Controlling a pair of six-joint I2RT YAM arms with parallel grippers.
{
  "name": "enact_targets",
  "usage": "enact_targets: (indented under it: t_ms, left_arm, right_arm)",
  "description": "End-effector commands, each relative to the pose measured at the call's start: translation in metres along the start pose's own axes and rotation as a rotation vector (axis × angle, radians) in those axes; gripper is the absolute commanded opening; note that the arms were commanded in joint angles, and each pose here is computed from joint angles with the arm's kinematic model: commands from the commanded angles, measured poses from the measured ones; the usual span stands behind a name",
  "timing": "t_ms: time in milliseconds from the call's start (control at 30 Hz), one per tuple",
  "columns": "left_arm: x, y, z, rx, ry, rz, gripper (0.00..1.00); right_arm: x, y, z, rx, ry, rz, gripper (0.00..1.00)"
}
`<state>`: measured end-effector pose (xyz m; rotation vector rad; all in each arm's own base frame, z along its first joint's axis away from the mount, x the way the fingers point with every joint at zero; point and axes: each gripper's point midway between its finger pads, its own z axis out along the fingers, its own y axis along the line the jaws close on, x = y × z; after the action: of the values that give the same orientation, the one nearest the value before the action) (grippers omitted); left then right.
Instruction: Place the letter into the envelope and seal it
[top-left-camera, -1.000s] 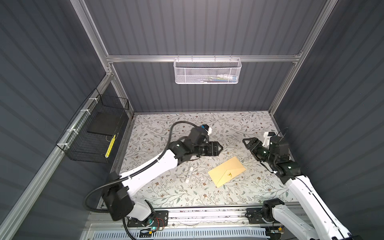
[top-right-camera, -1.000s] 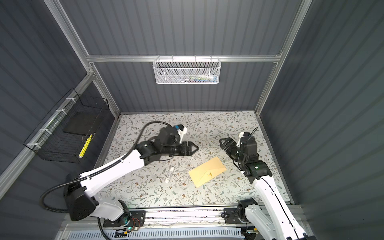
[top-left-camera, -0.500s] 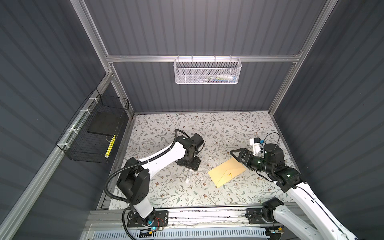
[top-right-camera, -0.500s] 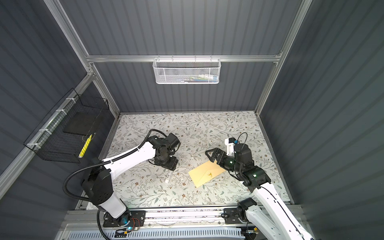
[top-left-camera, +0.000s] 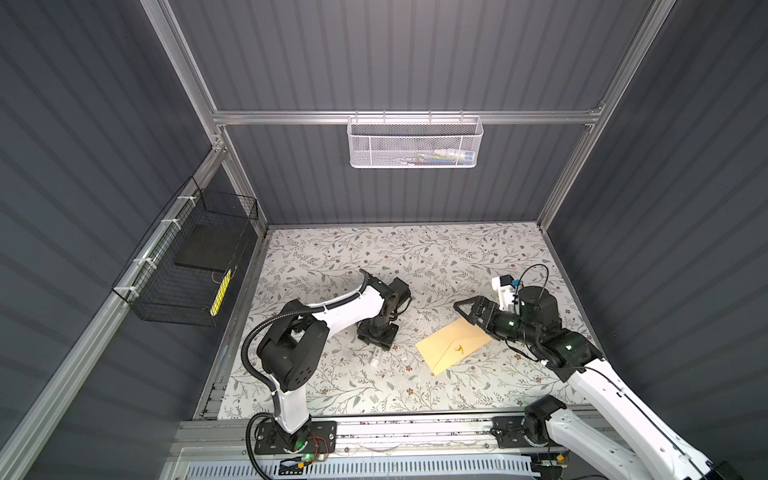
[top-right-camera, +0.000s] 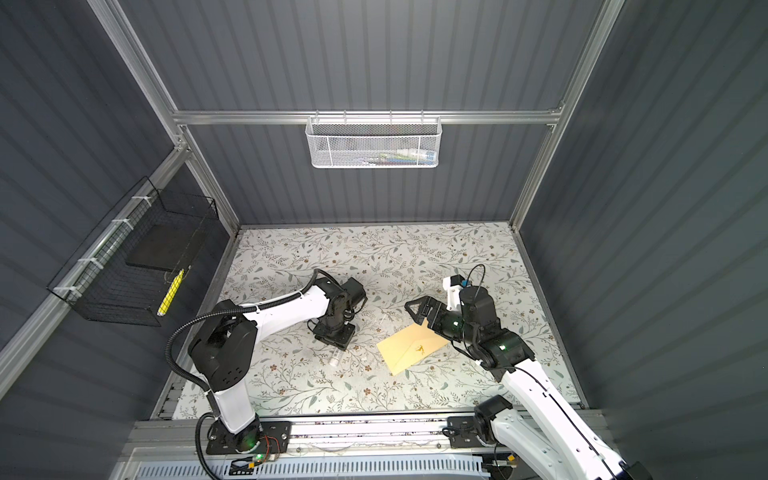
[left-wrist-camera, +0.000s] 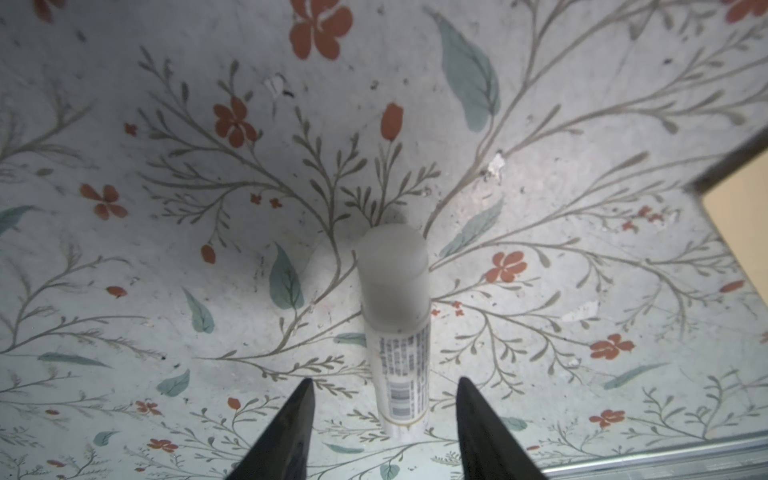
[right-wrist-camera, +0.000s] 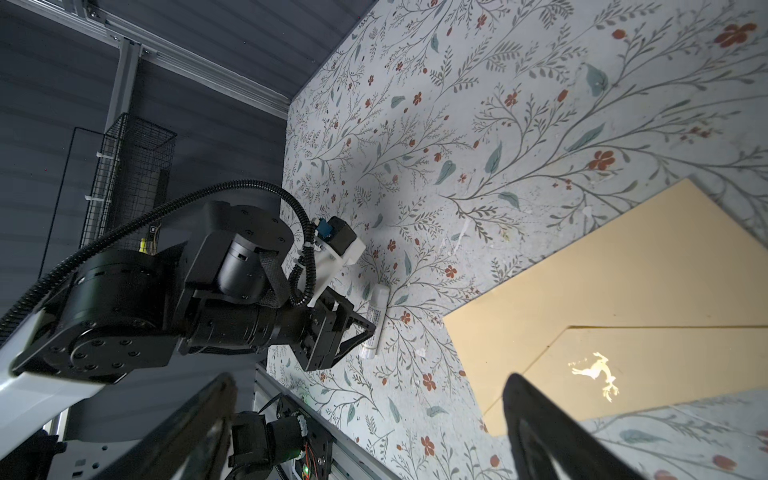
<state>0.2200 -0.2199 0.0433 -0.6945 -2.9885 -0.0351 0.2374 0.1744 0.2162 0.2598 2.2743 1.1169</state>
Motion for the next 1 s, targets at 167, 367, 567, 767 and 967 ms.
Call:
enact_targets:
  t_ms: [167, 367, 567, 767, 967]
  left_arm:
    - [0.005, 0.001, 0.032, 0.004, 0.036, -0.040, 0.46]
    - [0.005, 0.002, 0.043, 0.020, 0.030, -0.067, 0.29]
    - [-0.015, -0.003, 0.005, 0.135, -0.132, -0.137, 0.11]
    - [-0.092, -0.028, -0.171, 0.631, -0.791, -0.329, 0.09]
    - [-0.103, -0.013, -0.323, 1.234, -1.359, -0.556, 0.07]
  right_arm:
    - [-0.002, 0.002, 0.004, -0.017, -0.013, -0.004, 0.99]
    - [-0.005, 0.006, 0.004, -0.029, -0.022, -0.006, 0.99]
    - [-0.008, 0.020, 0.003, -0.075, -0.017, -0.029, 0.99]
    - [-0.014, 0.063, 0.010, -0.301, -0.064, 0.035, 0.99]
    - [-0.033, 0.135, 0.010, -0.586, -0.113, 0.104, 0.99]
